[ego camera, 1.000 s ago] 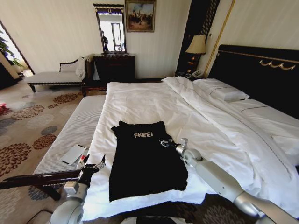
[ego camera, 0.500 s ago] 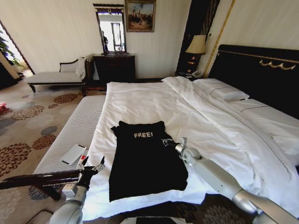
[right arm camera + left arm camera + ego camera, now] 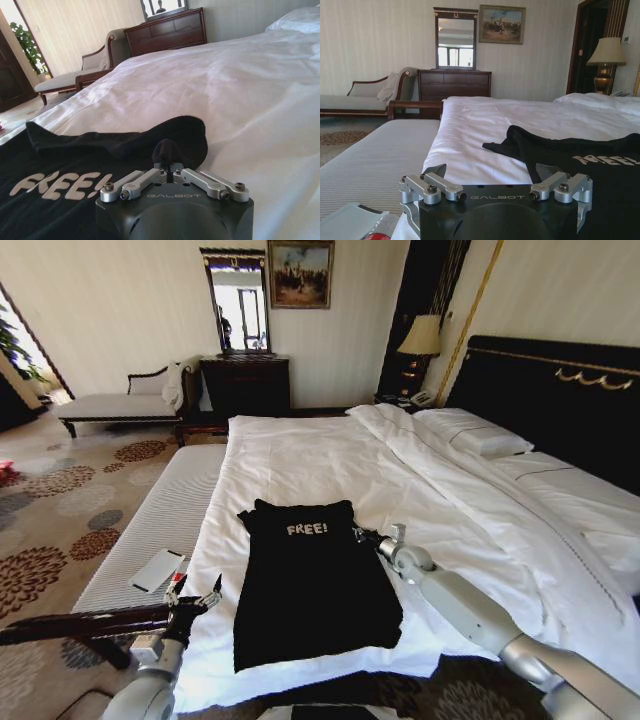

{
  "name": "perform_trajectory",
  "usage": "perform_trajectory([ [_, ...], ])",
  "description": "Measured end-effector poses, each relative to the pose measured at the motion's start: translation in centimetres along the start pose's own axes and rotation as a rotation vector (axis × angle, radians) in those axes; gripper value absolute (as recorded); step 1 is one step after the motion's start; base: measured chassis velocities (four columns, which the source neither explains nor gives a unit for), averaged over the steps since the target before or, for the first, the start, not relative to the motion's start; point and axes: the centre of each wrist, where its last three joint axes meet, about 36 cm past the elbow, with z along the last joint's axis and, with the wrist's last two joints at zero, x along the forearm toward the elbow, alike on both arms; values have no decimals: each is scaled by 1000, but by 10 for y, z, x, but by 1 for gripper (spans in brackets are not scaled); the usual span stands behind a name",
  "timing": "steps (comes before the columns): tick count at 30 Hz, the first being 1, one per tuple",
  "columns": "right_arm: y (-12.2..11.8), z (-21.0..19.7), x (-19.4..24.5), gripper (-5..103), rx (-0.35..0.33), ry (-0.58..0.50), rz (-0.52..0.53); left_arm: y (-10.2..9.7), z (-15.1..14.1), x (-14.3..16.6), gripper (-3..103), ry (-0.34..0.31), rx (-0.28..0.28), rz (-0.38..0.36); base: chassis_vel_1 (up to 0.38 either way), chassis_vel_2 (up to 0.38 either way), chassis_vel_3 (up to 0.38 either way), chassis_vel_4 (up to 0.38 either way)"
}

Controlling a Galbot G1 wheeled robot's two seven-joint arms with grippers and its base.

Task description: Fold the clothes on the bed.

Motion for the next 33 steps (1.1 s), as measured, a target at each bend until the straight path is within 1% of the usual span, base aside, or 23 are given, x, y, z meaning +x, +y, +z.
perform_trajectory([
  [1,0,0,0,1,0,0,0,0,0,0,100,0,0,0,0,0,0,0],
  [4,-17,-14,0,1,-1,-16,42,1,-1,1,100,-4,-2,1,0,0,0,0],
  [6,-20,-16,0,1,-1,-16,52,1,-1,1,100,-5,-2,1,0,0,0,0],
  [7,-31,-19,-2,1,-1,-14,79,1,-1,1,100,-7,-2,2,0,0,0,0],
  [9,-43,-21,-4,1,1,-9,109,1,-1,1,100,-8,-1,3,0,0,0,0],
  [11,-47,-21,-4,1,2,-8,117,1,0,1,100,-8,0,2,0,0,0,0],
  [12,-59,-22,-7,1,7,-5,139,0,0,2,100,-8,3,2,0,0,0,0],
  [13,-62,-24,-9,1,12,-7,144,0,0,3,100,-7,4,3,0,0,0,0],
  [16,-65,-30,-15,1,17,-15,153,-1,1,4,100,-4,5,3,0,0,0,0],
  [19,-62,-44,-24,1,26,-29,169,0,1,5,100,-3,4,0,0,0,0,0],
  [22,-67,-50,-27,1,36,-30,194,1,0,5,100,-7,0,-2,0,0,0,0],
  [24,-76,-52,-27,1,38,-26,219,3,-2,4,100,-12,-2,-4,0,0,0,0],
  [26,-80,-51,-26,1,39,-18,231,3,-2,4,100,-13,-2,-3,0,0,0,0],
  [28,-86,-40,-20,1,49,15,246,4,-2,3,100,-11,-4,-4,0,0,0,0],
  [31,-87,-29,-16,1,55,41,250,4,-1,3,100,-10,-4,-3,0,0,0,0],
  [33,-86,-11,-11,1,62,78,252,3,0,1,100,-10,0,1,0,0,0,0],
])
